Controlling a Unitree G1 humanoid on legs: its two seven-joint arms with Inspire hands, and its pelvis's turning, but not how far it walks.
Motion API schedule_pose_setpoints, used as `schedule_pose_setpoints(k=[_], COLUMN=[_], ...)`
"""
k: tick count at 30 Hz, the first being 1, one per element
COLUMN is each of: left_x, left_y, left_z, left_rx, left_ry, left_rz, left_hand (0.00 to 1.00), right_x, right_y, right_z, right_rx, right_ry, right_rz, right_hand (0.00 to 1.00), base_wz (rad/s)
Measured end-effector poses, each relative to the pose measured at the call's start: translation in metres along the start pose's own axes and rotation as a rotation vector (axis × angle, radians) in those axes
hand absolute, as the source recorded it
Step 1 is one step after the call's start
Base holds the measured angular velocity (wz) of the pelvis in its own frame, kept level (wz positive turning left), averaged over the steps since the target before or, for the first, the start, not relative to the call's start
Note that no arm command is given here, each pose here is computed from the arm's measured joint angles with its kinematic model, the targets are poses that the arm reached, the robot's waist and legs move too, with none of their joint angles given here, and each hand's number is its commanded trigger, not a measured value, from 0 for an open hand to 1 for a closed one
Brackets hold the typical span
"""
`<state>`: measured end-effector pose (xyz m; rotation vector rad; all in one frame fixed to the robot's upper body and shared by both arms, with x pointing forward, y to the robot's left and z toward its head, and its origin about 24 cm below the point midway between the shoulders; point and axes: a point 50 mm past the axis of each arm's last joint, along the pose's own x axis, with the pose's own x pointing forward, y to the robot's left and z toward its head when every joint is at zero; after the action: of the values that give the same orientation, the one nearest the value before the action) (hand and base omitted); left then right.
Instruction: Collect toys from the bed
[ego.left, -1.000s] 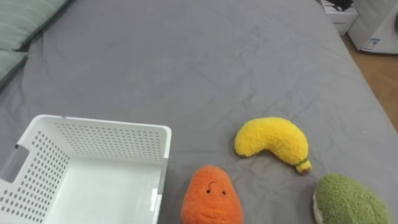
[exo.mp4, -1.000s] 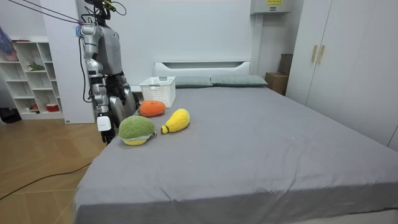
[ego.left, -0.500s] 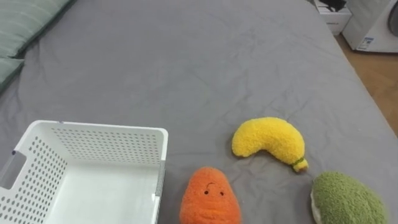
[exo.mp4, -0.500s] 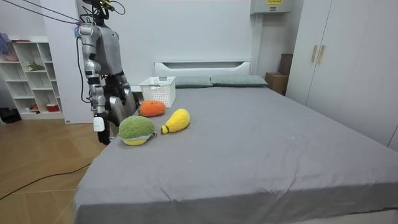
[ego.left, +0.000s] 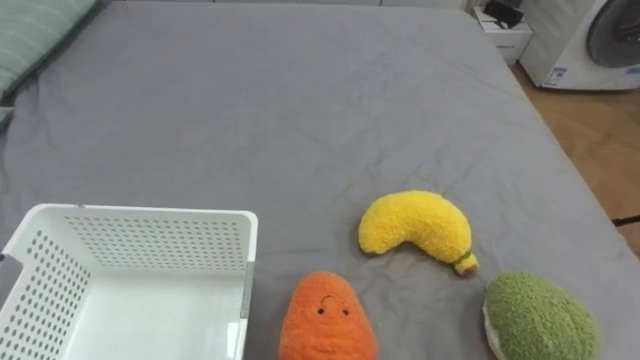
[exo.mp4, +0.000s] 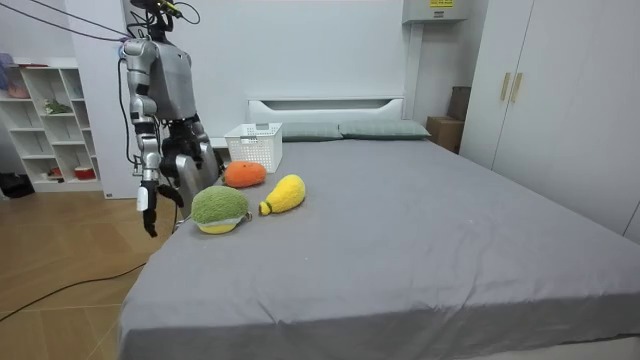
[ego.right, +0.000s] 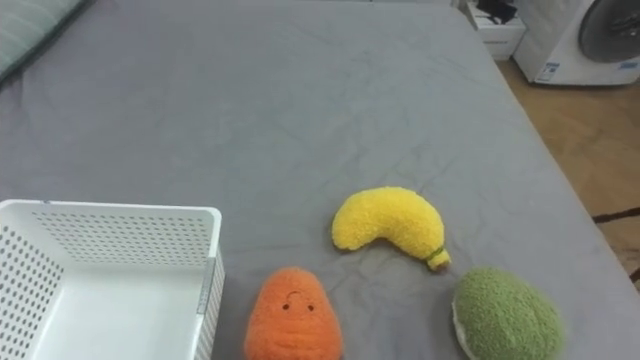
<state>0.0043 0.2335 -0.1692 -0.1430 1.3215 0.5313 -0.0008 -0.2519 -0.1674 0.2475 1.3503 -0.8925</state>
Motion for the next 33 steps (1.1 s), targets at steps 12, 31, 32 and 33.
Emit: schedule_pose_setpoints(k=[12,31,32,33], left_x=[0.000,0.000,0.000,0.000], left_y=[0.003,0.000,0.000,0.000], left_z=[-0.002,0.001,0.001,0.002], left_rx=[-0.014,0.031,0.048,0.064], left_ry=[0.009,-0.020,-0.022,-0.024], left_rz=[-0.011,-0.023,-0.027,-0.029], left_hand=[0.00,0.00,0.00,0.00], right_x=[-0.005,-0.059,-0.066,-0.072], right_y=[0.011,0.049,0.054,0.059], right_z=[0.057,0.153,0.159,0.163], right_rx=[0.090,0.075,0.071,0.048], right_ry=[-0.211,-0.757,-0.797,-0.842], right_rz=[-0.062,-0.020,-0.001,0.019], right_hand=[0.00,0.00,0.00,0.00], base_wz=[-0.05,-0.02,0.00,0.00])
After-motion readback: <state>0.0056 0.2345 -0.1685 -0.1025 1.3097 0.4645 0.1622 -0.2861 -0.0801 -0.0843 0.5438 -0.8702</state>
